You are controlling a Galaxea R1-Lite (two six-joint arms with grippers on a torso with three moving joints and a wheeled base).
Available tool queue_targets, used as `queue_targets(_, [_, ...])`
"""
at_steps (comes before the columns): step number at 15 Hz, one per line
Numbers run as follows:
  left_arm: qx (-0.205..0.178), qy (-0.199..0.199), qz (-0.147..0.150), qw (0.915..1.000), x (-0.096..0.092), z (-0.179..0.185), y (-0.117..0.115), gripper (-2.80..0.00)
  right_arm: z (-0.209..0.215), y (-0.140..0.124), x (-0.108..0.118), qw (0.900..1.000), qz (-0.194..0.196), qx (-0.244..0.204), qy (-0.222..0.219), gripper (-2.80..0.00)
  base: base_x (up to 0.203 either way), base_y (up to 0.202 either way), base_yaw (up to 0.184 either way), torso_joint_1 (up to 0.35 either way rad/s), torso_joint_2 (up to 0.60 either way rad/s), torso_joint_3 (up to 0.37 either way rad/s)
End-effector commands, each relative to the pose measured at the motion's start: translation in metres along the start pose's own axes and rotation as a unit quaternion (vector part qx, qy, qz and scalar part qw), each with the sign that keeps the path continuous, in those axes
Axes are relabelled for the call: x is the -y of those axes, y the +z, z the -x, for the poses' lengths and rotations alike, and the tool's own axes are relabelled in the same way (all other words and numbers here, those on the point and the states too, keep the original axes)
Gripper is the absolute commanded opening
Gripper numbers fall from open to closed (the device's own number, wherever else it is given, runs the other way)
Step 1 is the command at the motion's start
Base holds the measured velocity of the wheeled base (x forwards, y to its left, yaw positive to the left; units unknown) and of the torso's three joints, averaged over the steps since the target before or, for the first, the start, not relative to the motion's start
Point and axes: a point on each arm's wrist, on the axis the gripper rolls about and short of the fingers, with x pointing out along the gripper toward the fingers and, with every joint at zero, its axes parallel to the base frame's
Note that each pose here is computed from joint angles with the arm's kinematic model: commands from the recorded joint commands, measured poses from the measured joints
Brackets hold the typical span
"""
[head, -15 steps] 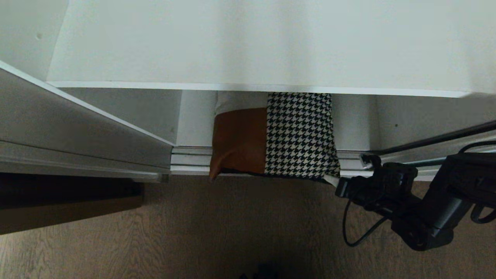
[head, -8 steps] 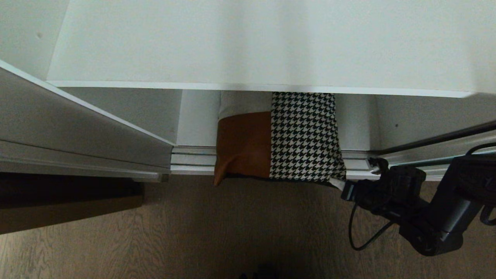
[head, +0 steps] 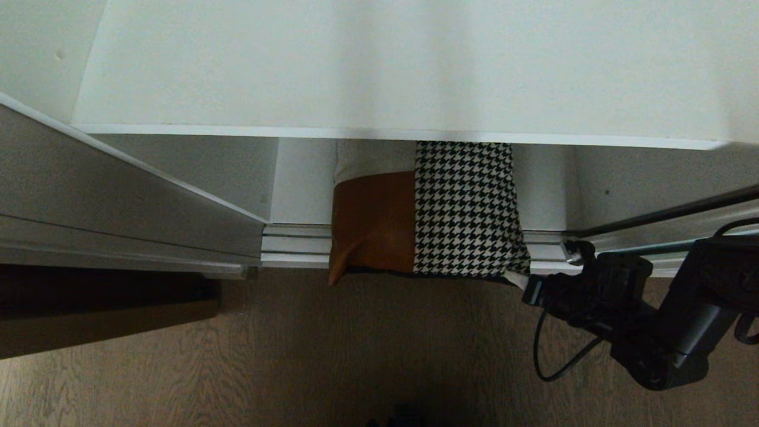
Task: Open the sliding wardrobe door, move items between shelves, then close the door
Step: Place the pillow on the higher shelf
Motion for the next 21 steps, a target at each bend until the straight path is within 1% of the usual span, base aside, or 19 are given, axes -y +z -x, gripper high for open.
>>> queue_targets(1, [-0.116,0.002,0.050,0.9920,-0.015,-0.052,0.014,-2.80,-0.001,0.002,-0.001,1.000,0.002,0.006,0.004,-2.80,0.000,0.000,0.000,0.000,0.00,0.000])
queue_targets(2, [-0.136,-0.001,0.062,0.9888,-0.021,-0.074,0.019,-2.80,0.000,0.002,0.000,1.000,0.001,0.006,0.002,-2.80,0.000,0.000,0.000,0.000,0.00,0.000])
queue_targets(4, [-0.159,-0.008,0.076,0.9843,-0.036,-0.120,0.022,-2.80,0.004,0.003,0.005,1.000,-0.001,0.006,-0.004,-2.80,0.000,0.000,0.000,0.000,0.00,0.000])
queue_targets(6, [-0.159,-0.027,0.073,0.9841,-0.044,-0.162,0.018,-2.80,0.006,0.007,0.010,1.000,-0.001,0.012,-0.009,-2.80,0.000,0.000,0.000,0.000,0.00,0.000])
queue_targets(7, [-0.155,-0.047,0.069,0.9844,-0.041,-0.180,0.015,-2.80,0.007,0.007,0.011,1.000,-0.001,0.012,-0.010,-2.80,0.000,0.000,0.000,0.000,0.00,0.000])
queue_targets(8, [-0.158,-0.063,0.065,0.9833,-0.033,-0.195,0.010,-2.80,0.007,0.007,0.011,1.000,-0.002,0.012,-0.011,-2.80,0.000,0.000,0.000,0.000,0.00,0.000])
queue_targets(10, [-0.164,-0.058,0.054,0.9833,-0.025,-0.224,0.001,-2.80,0.008,0.007,0.014,1.000,-0.003,0.012,-0.013,-2.80,0.000,0.000,0.000,0.000,0.00,0.000])
queue_targets(12, [-0.141,-0.059,0.034,0.9877,-0.016,-0.252,-0.009,-2.80,0.008,0.005,0.015,1.000,-0.005,0.008,-0.014,-2.80,0.000,0.000,0.000,0.000,0.00,0.000])
queue_targets(13, [-0.126,-0.065,0.024,0.9896,-0.009,-0.264,-0.015,-2.80,0.008,0.004,0.015,1.000,-0.005,0.007,-0.014,-2.80,0.000,0.000,0.000,0.000,0.00,0.000])
queue_targets(14, [-0.117,-0.065,0.014,0.9909,-0.002,-0.275,-0.021,-2.80,0.009,0.005,0.014,1.000,-0.005,0.007,-0.011,-2.80,0.000,0.000,0.000,0.000,0.00,0.000])
queue_targets(15, [-0.103,-0.061,0.006,0.9928,0.004,-0.286,-0.022,-2.80,0.010,0.006,0.015,1.000,-0.005,0.007,-0.009,-2.80,0.000,0.000,0.000,0.000,0.00,0.000])
queue_targets(17, [-0.083,-0.060,0.002,0.9947,0.009,-0.298,-0.018,-2.80,0.013,0.005,0.018,1.000,-0.009,0.002,-0.012,-2.80,0.000,0.000,0.000,0.000,0.00,0.000])
queue_targets(19, [-0.073,-0.059,0.001,0.9956,0.010,-0.310,-0.015,-2.80,0.014,0.002,0.019,1.000,-0.009,-0.002,-0.014,-2.80,0.000,0.000,0.000,0.000,0.00,0.000])
queue_targets(21, [-0.054,-0.049,0.000,0.9973,0.011,-0.320,-0.009,-2.80,0.015,0.003,0.020,1.000,-0.008,0.001,-0.014,-2.80,0.000,0.000,0.000,0.000,0.00,0.000])
